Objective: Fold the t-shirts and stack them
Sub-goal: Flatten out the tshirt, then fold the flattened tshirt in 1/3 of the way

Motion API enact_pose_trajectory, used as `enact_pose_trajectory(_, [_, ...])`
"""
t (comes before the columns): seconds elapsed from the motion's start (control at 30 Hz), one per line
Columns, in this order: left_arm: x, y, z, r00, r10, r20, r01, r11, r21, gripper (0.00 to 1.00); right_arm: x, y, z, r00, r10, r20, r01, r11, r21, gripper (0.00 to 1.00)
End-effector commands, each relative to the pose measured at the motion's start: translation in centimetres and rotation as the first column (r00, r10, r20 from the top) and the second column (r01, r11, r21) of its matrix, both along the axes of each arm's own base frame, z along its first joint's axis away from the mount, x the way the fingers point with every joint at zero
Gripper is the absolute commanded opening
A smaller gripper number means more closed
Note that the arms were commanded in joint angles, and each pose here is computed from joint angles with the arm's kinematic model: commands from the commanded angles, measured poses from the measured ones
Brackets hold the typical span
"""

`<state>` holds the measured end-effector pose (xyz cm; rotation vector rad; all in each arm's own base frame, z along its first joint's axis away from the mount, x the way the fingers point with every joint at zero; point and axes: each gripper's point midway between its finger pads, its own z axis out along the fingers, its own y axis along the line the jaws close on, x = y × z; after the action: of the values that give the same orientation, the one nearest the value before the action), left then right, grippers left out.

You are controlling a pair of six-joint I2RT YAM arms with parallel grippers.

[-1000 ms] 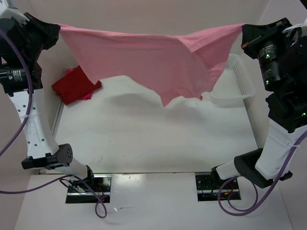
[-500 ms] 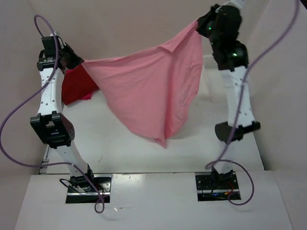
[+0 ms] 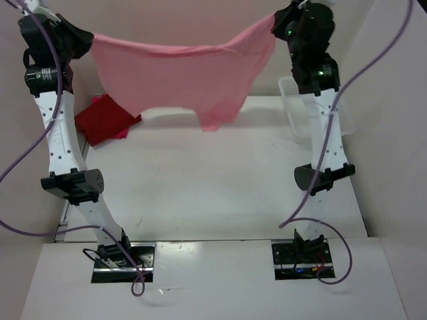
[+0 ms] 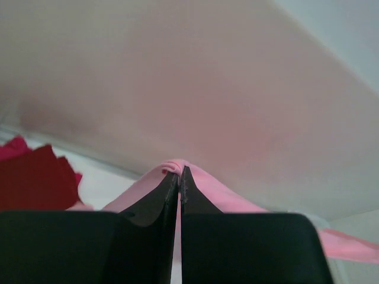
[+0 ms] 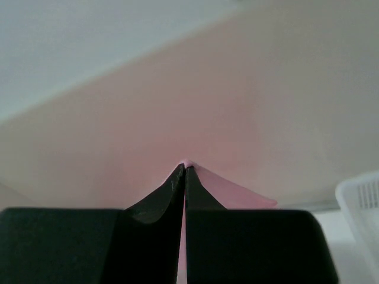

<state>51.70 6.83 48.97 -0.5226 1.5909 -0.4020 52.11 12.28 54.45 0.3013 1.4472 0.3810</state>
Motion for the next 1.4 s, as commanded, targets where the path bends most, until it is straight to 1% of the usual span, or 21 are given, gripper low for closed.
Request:
enact_pose_trajectory(0.0, [-2.6,1.2,6.3,0.984,0.051,0.172,-0.055,0.998,0.017,0.06,-9.9,-4.6,13.9,0.927,-0.095,0.364,0.071,0.994,0.079,0.03])
enact_pose_trajectory(0.13, [-2.2,1.6,3.7,0.99,0.062,0.127,-0.066,0.997,0.029,0.06,-8.4,-5.0,9.5,0.97,-0.112,0.217,0.11,0.994,0.021,0.02])
enact_pose_trajectory(0.2, [-1.7,1.7,0.9,0.995,0.064,0.071,-0.065,0.998,0.018,0.06,-6.1,-5.3,4.1,0.99,-0.124,0.066,0.125,0.992,-0.003,0.01])
enact_pose_trajectory(0.23, [-1.4,1.8,-2.0,0.998,0.064,0.01,-0.064,0.998,0.006,0.06,-5.8,-5.6,2.2,0.992,-0.125,0.019,0.125,0.992,-0.004,0.01])
enact_pose_trajectory(0.27, [-1.4,1.8,-3.6,0.998,0.064,-0.027,-0.064,0.998,-0.002,0.06,-5.6,-5.8,-1.8,0.99,-0.124,-0.072,0.124,0.992,0.0,0.01])
enact_pose_trajectory(0.33, [-2.3,1.4,-5.5,0.997,0.054,-0.06,-0.054,0.999,-0.001,0.05,-5.6,-6.8,-5.8,0.982,-0.104,-0.157,0.109,0.994,0.018,0.01])
enact_pose_trajectory(0.37, [-2.4,1.4,-10.9,0.985,0.051,-0.166,-0.055,0.998,-0.023,0.05,-6.2,-7.2,-10.6,0.959,-0.115,-0.258,0.12,0.993,0.004,0.01])
enact_pose_trajectory(0.43, [-3.8,0.8,-13.7,0.977,0.038,-0.211,-0.046,0.998,-0.036,0.05,-6.9,-8.4,-15.7,0.922,-0.113,-0.371,0.129,0.992,0.018,0.01])
enact_pose_trajectory(0.47, [-4.3,0.5,-15.6,0.968,0.025,-0.249,-0.038,0.998,-0.048,0.05,-7.6,-8.2,-21.2,0.873,-0.074,-0.482,0.097,0.995,0.023,0.01])
enact_pose_trajectory(0.5, [-5.2,0.2,-19.6,0.944,0.018,-0.33,-0.043,0.997,-0.068,0.05,-9.0,-8.5,-22.3,0.863,-0.065,-0.501,0.097,0.995,0.037,0.01])
enact_pose_trajectory(0.53, [-6.4,0.0,-20.5,0.935,0.014,-0.355,-0.039,0.997,-0.061,0.05,-9.9,-9.3,-24.4,0.84,-0.071,-0.538,0.107,0.994,0.035,0.01])
enact_pose_trajectory(0.57, [-7.1,-0.1,-21.8,0.924,0.021,-0.381,-0.048,0.997,-0.063,0.03,-11.7,-9.3,-29.0,0.775,-0.054,-0.629,0.095,0.995,0.032,0.01])
enact_pose_trajectory(0.63, [-10.0,-0.6,-25.5,0.886,0.018,-0.463,-0.05,0.997,-0.058,0.03,-14.4,-9.3,-30.7,0.746,-0.035,-0.665,0.083,0.996,0.041,0.01])
enact_pose_trajectory(0.67, [-10.9,-0.6,-26.4,0.873,0.028,-0.488,-0.063,0.996,-0.056,0.03,-16.4,-9.1,-33.8,0.682,-0.024,-0.731,0.085,0.995,0.046,0.01])
enact_pose_trajectory(0.73, [-13.3,-1.0,-27.9,0.851,0.031,-0.525,-0.062,0.997,-0.04,0.03,-18.7,-8.0,-34.8,0.652,0.044,-0.757,0.048,0.994,0.1,0.01])
enact_pose_trajectory(0.8, [-16.0,-1.7,-31.5,0.794,0.016,-0.608,-0.067,0.996,-0.061,0.03,-21.5,-6.8,-37.5,0.568,0.11,-0.816,0.044,0.986,0.164,0.01])
enact_pose_trajectory(0.97, [-21.2,-2.8,-34.8,0.719,0.006,-0.695,-0.06,0.997,-0.054,0.03,-26.4,-5.0,-39.5,0.477,0.218,-0.852,0.056,0.959,0.277,0.01])
enact_pose_trajectory(1.0, [-21.8,-2.7,-35.0,0.711,0.016,-0.703,-0.068,0.997,-0.046,0.05,-26.9,-5.0,-39.5,0.469,0.218,-0.856,0.059,0.959,0.276,0.01])
enact_pose_trajectory(1.07, [-21.8,-2.9,-33.6,0.731,0.011,-0.683,-0.06,0.997,-0.049,0.06,-28.9,-4.7,-40.9,0.39,0.221,-0.894,0.065,0.962,0.266,0.01])
enact_pose_trajectory(1.2, [-22.4,-2.8,-34.6,0.68,0.009,-0.733,-0.064,0.997,-0.048,0.06,-29.5,-4.4,-40.9,0.386,0.227,-0.894,0.063,0.961,0.27,0.01])
enact_pose_trajectory(1.37, [-21.1,-2.8,-36.8,0.653,-0.017,-0.757,-0.063,0.995,-0.076,0.07,-26.3,-5.1,-40.7,0.446,0.209,-0.87,0.068,0.962,0.266,0.01])
